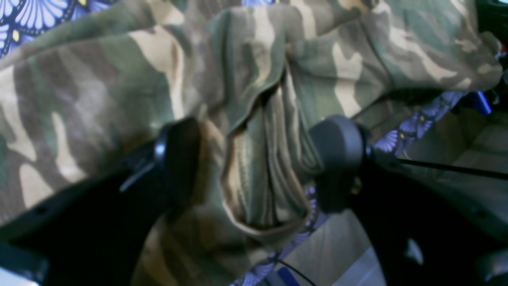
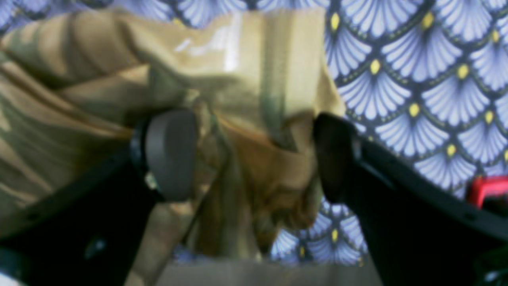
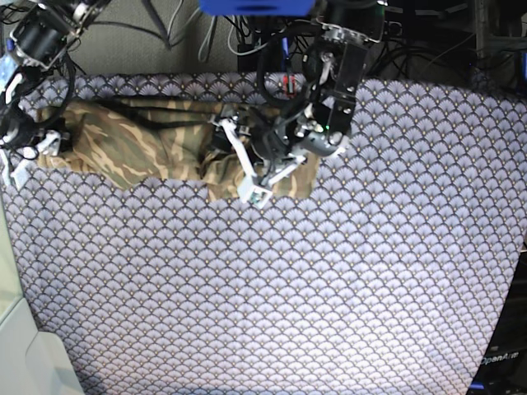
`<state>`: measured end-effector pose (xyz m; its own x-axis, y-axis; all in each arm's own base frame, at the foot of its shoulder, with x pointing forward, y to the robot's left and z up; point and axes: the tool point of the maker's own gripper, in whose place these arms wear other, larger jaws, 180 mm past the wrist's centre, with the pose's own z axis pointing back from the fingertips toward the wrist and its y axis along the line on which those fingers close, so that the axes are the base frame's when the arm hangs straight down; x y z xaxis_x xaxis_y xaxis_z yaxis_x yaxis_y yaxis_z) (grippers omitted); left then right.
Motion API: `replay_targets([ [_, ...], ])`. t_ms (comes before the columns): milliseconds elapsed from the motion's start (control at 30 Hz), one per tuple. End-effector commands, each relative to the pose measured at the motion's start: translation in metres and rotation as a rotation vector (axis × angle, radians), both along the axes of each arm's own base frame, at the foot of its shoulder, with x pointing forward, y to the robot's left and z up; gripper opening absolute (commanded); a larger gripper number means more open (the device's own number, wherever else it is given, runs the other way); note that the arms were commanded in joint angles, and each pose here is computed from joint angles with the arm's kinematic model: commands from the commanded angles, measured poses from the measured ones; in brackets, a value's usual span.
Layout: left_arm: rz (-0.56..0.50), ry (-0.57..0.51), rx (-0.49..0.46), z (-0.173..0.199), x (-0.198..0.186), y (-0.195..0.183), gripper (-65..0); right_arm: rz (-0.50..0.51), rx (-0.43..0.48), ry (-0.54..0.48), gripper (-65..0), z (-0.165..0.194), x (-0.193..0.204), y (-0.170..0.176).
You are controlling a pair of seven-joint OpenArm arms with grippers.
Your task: Fold the T-shirt properly
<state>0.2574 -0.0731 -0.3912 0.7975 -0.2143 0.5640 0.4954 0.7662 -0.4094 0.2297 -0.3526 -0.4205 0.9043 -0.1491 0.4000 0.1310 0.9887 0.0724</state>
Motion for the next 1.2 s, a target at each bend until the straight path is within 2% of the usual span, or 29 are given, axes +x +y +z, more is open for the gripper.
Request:
replay_targets([
  [0, 0.000, -0.039, -0.034, 0.014, 0.009, -0.006, -21.2, -0.004, -0.021, 0.000, -17.3, 0.002, 0.001, -0.009],
  [533, 0.003, -0.032, -0.034, 0.012, 0.009, -0.006, -21.2, -0.017, -0.080, -0.020, -17.3, 0.019, 0.003, -0.038],
  [900, 0.005, -0.037, -0.035, 0.014, 0.009, -0.006, -21.2, -0.017, -0.047, -0.003, -17.3, 0.007, -0.002, -0.026],
  [1033, 0.006, -0.036, -0.033, 0.013, 0.009, -0.006, -21.2, -0.013, -0.015, 0.006, -17.3, -0.001, -0.003, -0.011],
  [1167, 0.008, -0.036, -0.034, 0.013, 0.010, -0.005, -21.2, -0.008, 0.008, 0.050, -17.4, -0.010, -0.015, 0.001],
])
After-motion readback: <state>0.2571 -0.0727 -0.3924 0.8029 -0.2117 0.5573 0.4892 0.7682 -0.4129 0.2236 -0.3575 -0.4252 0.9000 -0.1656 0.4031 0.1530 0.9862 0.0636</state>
